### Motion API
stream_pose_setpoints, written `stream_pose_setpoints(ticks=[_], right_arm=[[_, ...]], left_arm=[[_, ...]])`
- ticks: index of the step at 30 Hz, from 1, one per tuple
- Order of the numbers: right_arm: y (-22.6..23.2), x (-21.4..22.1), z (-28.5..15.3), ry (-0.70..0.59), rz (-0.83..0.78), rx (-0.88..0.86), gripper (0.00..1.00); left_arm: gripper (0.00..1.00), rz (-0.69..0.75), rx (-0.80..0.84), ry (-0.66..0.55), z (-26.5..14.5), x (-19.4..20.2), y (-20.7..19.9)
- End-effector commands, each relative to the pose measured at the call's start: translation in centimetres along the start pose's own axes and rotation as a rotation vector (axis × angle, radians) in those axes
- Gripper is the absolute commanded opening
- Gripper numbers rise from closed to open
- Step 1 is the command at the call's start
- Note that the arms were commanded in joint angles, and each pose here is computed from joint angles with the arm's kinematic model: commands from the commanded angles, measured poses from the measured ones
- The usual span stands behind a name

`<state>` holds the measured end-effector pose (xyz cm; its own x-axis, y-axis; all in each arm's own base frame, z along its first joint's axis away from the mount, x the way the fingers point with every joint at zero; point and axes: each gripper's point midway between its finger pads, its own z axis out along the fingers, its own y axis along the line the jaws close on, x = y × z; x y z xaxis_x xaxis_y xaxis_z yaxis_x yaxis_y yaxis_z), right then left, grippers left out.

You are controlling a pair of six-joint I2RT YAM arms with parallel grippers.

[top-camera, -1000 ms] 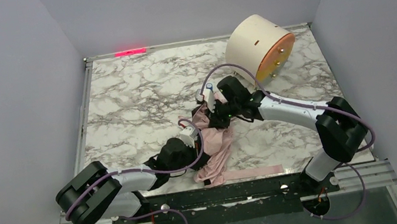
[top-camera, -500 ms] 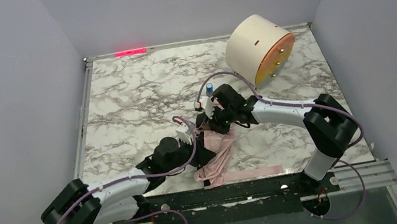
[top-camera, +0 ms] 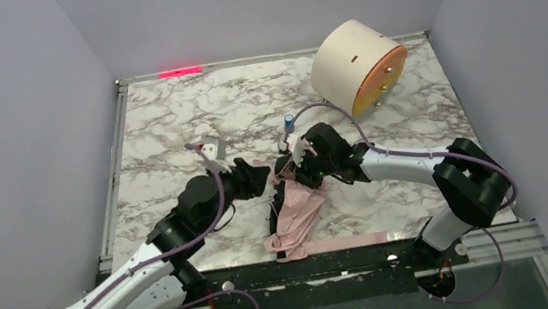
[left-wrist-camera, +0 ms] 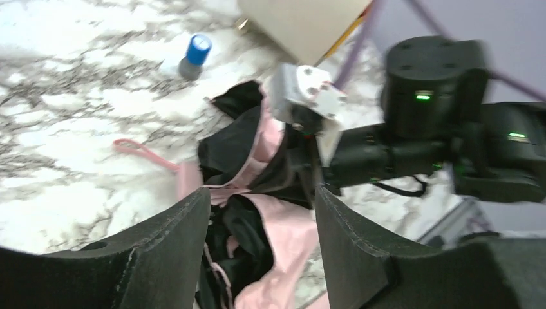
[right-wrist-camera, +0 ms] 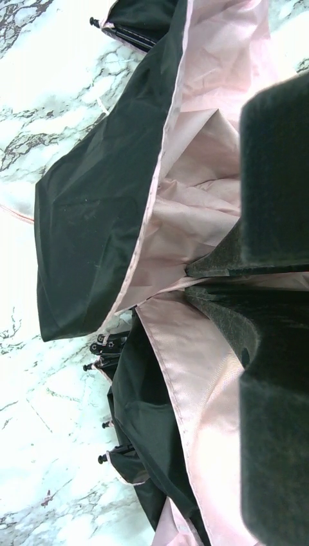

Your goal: Put away the umbrella

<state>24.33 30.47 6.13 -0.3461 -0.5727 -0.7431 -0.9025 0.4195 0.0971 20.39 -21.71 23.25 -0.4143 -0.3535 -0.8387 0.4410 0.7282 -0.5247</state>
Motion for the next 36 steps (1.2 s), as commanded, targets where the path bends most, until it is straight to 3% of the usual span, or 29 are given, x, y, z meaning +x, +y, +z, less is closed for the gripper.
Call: stream_pose_setpoints(ticks=[1,8,16,21,28,36], right_arm=[[0.3,-0.1,-0.4,-0.04,0.002,0.017,0.15],[0.6,-0.5,-0.4,-0.072,0.002,0.007,0.14],[0.6,-0.8,-0.4,-0.075,0.004,0.004,0.15],[0.7,-0.8,-0.4,-0.078,0.005,0.001,0.15],[0.7,-0.8,-0.5,-0.081,0.005,0.003,0.15],[0.7,-0.9,-0.6,-0.082,0.003,0.005,0.15]], left_arm=[[0.62,0.14,-0.183,0.173,3.1,2.7,4.1],[0.62,0.165,-0.015,0.287,8.0,2.4,3.4],[0.62,0.148,0.187,0.314,9.8,2.2,1.3],[0.59,0.145,0.197,0.392,10.9,4.4,2.1],[0.47,0.146,0.231,0.444,12.5,6.0,2.4],[0.25,0.139,0.264,0.494,13.0,7.5,2.5]])
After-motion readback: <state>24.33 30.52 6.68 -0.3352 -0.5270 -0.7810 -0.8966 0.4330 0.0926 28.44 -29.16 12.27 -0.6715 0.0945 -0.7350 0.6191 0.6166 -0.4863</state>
